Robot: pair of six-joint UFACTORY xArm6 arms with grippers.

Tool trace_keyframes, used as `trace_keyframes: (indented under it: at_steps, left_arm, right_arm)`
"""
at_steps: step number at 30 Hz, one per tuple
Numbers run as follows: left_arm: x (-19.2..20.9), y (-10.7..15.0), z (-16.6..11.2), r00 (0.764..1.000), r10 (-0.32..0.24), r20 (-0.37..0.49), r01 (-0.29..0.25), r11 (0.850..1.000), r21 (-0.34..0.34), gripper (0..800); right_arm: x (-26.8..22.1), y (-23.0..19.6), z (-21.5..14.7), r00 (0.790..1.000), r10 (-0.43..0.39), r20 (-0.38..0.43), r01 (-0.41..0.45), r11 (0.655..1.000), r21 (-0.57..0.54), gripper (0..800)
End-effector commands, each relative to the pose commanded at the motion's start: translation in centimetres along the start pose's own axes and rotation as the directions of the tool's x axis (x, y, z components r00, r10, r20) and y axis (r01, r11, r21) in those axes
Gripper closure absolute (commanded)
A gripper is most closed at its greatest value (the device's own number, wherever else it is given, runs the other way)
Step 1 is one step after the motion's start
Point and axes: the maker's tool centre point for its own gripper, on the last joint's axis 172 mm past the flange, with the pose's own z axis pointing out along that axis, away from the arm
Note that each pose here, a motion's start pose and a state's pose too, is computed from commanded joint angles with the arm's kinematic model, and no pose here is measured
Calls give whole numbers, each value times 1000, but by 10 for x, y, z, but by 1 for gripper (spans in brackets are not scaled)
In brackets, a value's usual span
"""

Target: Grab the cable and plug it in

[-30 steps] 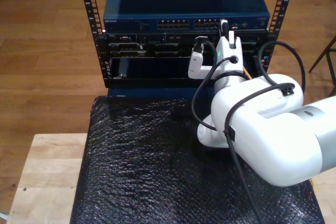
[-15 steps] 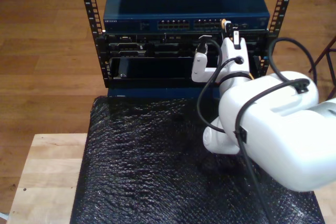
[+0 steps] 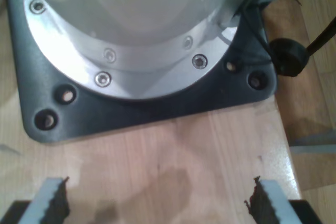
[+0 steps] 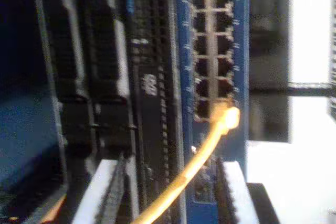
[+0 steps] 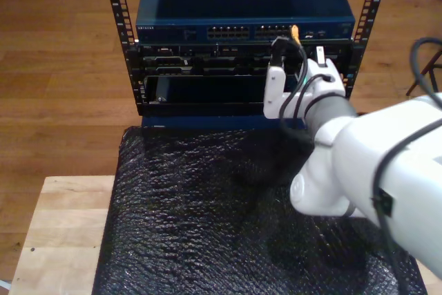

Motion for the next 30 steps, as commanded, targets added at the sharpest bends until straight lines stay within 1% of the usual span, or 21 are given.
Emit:
trace_keyframes:
  at_steps: [3,6,8,12,16,20,26,30]
  left_arm:
    - [0,0,0,1000,0,0,0,1000,0,0]
    - [0,0,0,1000,0,0,0,1000,0,0]
    - [0,0,0,1000,0,0,0,1000,0,0]
    - [0,0,0,1000,0,0,0,1000,0,0]
    - [0,0,0,1000,0,0,0,1000,0,0]
    - [0,0,0,1000,0,0,0,1000,0,0]
    - [0,0,0,1000,0,0,0,1000,0,0]
    - [0,0,0,1000,-2,0,2,1000,0,0]
  right_arm:
    - [-19,14,-7,1000,5,3,-5,999,40,286]
    - [-37,21,-15,1000,-16,-2,17,995,101,249]
    - [-59,23,-23,1000,-8,18,5,989,145,210]
    - [-97,26,-37,998,14,63,-27,979,204,203]
    - [-124,14,-56,996,-9,85,-15,960,281,180]
    - [-146,1,-80,994,-20,106,-20,933,358,129]
    - [-177,-7,-124,989,-47,139,-16,908,419,129]
    - [-207,-18,-155,984,-78,161,-9,877,481,122]
